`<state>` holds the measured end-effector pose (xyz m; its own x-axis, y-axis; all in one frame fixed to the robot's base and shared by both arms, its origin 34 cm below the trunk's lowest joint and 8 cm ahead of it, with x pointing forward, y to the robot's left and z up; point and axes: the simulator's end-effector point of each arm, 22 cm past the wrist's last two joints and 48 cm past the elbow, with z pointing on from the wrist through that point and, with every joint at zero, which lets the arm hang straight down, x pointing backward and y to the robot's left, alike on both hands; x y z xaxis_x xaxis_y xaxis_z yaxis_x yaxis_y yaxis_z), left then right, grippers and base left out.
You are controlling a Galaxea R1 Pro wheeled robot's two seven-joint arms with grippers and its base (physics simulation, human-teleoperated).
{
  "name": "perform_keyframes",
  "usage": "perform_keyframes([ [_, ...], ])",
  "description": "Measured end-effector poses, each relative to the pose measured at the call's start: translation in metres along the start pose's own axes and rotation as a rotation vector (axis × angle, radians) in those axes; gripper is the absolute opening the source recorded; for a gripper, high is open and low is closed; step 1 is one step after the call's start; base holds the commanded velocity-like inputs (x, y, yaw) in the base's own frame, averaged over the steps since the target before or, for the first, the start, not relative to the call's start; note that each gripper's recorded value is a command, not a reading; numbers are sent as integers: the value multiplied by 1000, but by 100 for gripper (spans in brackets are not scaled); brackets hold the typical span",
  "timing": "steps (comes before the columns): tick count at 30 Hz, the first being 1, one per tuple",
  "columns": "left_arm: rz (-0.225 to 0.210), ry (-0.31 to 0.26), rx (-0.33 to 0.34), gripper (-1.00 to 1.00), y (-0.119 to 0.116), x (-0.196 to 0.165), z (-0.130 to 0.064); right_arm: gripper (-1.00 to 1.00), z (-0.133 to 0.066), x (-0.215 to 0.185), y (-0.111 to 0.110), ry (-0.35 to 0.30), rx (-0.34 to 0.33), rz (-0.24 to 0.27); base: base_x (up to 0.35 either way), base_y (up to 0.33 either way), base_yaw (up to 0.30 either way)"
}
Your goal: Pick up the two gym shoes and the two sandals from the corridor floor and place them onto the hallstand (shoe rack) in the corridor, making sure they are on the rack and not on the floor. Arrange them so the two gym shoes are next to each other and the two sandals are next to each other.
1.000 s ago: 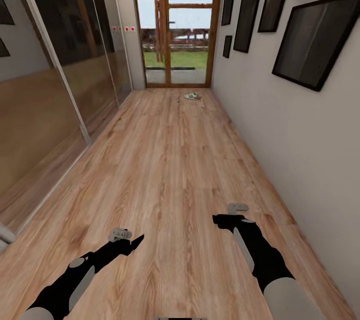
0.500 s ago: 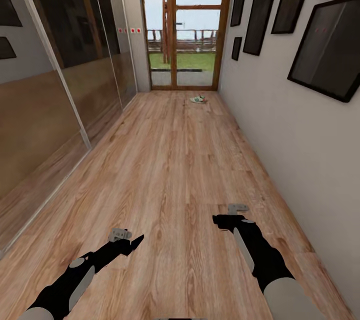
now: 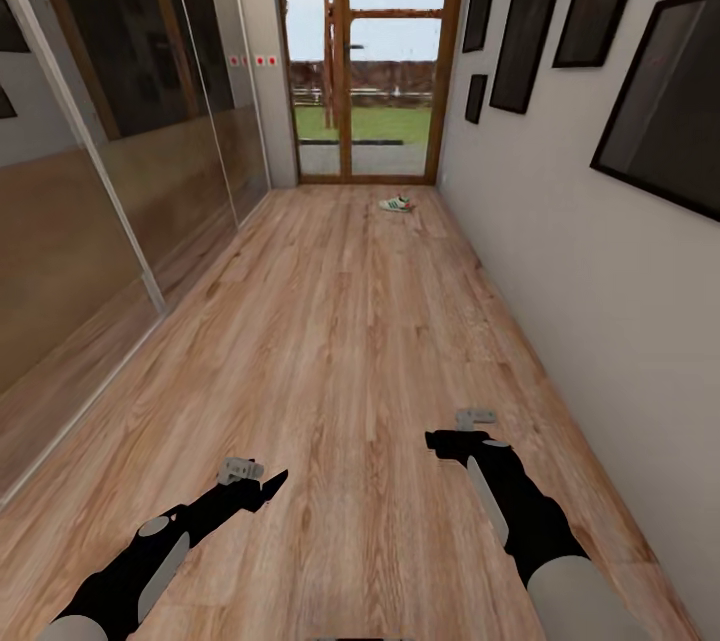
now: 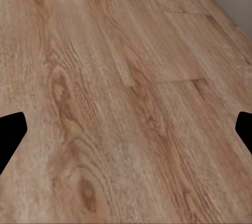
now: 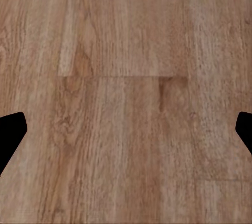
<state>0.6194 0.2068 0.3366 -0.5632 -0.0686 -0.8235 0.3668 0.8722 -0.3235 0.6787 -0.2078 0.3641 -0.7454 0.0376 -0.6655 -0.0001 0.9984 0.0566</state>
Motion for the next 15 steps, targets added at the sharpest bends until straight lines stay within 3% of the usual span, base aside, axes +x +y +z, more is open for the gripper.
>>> perform_keyframes([
  [15,-1,0,0,100,-1,0,0,100,0,1,-1,1,-3,4,347,-59,0],
])
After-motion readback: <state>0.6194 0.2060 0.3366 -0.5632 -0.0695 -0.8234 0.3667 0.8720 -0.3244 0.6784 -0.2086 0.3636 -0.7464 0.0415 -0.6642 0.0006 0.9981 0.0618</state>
